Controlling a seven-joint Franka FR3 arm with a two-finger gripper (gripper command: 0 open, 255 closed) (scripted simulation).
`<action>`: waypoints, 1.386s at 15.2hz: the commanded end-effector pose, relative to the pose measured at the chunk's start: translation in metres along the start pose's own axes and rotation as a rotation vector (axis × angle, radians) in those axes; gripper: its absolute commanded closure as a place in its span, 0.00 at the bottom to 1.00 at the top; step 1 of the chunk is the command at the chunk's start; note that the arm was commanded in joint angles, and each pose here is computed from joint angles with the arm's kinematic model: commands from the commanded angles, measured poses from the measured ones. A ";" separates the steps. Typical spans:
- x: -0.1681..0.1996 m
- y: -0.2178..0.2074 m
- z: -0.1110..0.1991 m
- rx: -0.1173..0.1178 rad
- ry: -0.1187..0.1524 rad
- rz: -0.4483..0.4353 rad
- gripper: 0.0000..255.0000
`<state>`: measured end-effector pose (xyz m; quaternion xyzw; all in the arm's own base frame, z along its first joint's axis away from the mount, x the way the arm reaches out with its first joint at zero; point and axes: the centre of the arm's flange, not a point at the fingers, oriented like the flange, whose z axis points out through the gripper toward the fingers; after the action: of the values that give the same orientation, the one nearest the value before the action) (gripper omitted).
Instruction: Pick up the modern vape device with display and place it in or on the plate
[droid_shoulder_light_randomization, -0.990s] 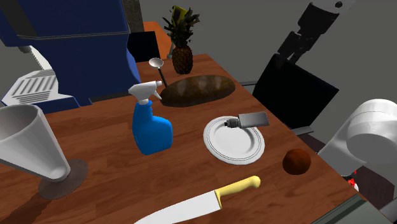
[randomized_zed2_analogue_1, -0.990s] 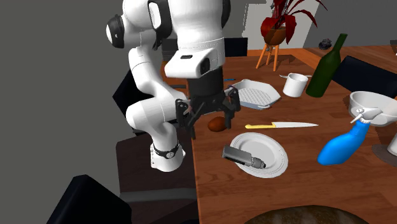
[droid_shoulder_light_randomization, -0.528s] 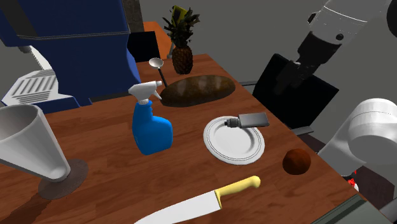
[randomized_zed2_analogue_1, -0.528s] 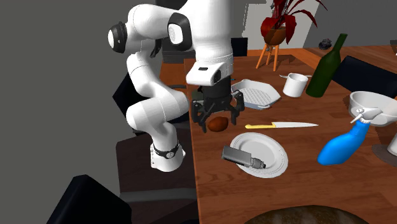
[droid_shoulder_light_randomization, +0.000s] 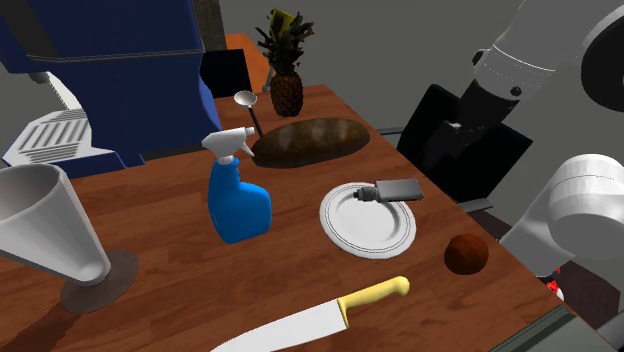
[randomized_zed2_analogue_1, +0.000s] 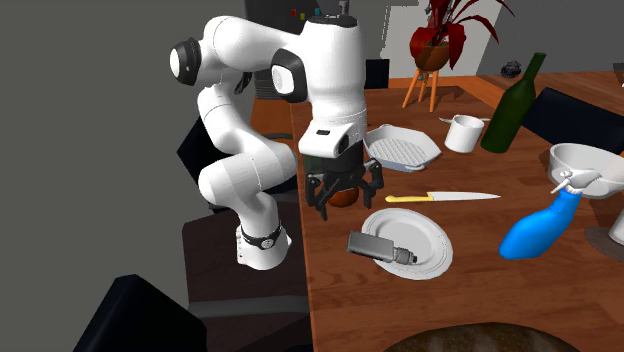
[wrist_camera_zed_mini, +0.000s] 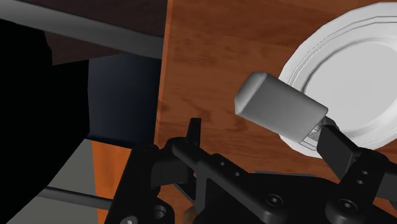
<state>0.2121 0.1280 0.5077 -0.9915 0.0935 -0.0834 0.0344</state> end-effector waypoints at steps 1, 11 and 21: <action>-0.001 0.000 0.007 0.000 0.000 0.000 0.00; -0.001 0.000 0.007 0.000 0.000 0.000 1.00; 0.020 -0.018 0.025 -0.015 -0.047 -0.278 0.00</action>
<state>0.2290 0.1361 0.4957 -0.9969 0.0178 -0.0721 0.0248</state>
